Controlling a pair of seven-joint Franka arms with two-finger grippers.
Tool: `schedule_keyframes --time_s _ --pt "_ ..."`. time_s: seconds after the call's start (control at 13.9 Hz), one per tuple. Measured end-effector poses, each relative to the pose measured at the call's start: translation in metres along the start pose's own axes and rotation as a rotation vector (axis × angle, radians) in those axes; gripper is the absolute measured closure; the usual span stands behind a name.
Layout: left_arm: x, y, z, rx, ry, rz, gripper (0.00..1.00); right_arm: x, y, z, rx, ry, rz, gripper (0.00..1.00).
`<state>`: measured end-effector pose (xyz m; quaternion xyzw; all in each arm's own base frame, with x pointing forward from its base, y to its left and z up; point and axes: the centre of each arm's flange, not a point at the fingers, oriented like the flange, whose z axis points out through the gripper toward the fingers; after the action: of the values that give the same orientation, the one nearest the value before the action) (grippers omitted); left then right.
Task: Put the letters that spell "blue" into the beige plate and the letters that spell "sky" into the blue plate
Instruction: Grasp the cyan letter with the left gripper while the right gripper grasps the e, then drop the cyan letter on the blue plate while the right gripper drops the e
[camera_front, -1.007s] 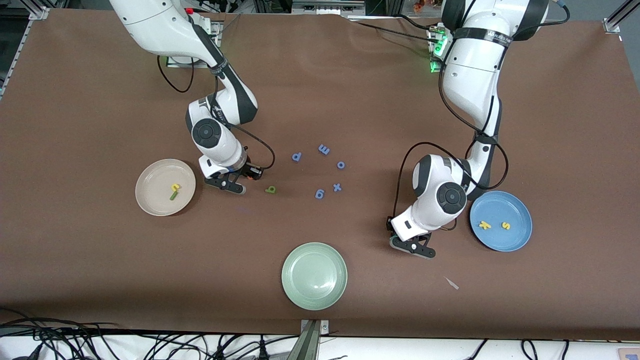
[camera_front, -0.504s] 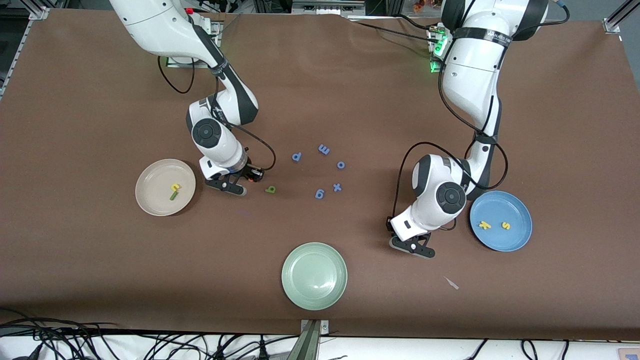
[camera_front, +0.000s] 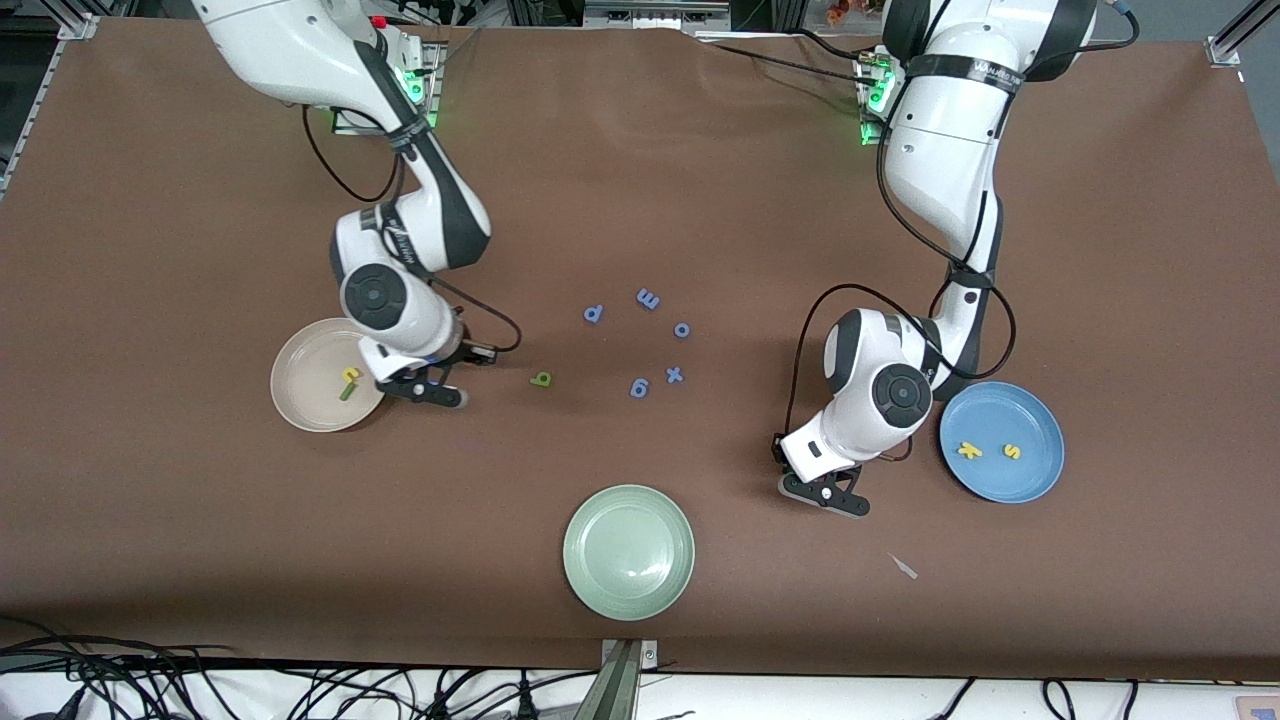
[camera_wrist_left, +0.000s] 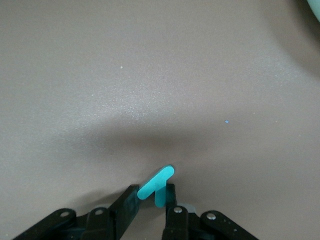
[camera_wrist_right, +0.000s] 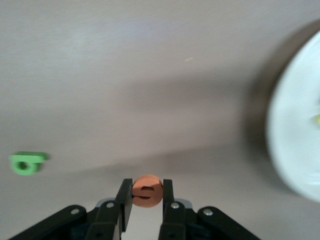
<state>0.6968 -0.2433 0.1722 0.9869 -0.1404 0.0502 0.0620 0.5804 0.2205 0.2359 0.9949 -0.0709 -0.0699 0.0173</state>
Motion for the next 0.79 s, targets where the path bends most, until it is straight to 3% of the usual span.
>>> schedule_keyframes --time_s 0.43,0.72,0.79 --pt "0.014 -0.024 -0.037 -0.005 0.012 -0.005 0.72 0.033 0.116 0.003 -0.072 -0.084 -0.197 0.72" --pt "0.01 -0.1 -0.076 -0.008 -0.029 0.097 0.72 0.041 0.143 0.022 -0.079 -0.112 -0.202 0.7" --pt "0.005 -0.13 -0.084 -0.005 -0.043 0.125 0.72 0.042 0.143 0.024 -0.08 -0.108 -0.2 0.63"
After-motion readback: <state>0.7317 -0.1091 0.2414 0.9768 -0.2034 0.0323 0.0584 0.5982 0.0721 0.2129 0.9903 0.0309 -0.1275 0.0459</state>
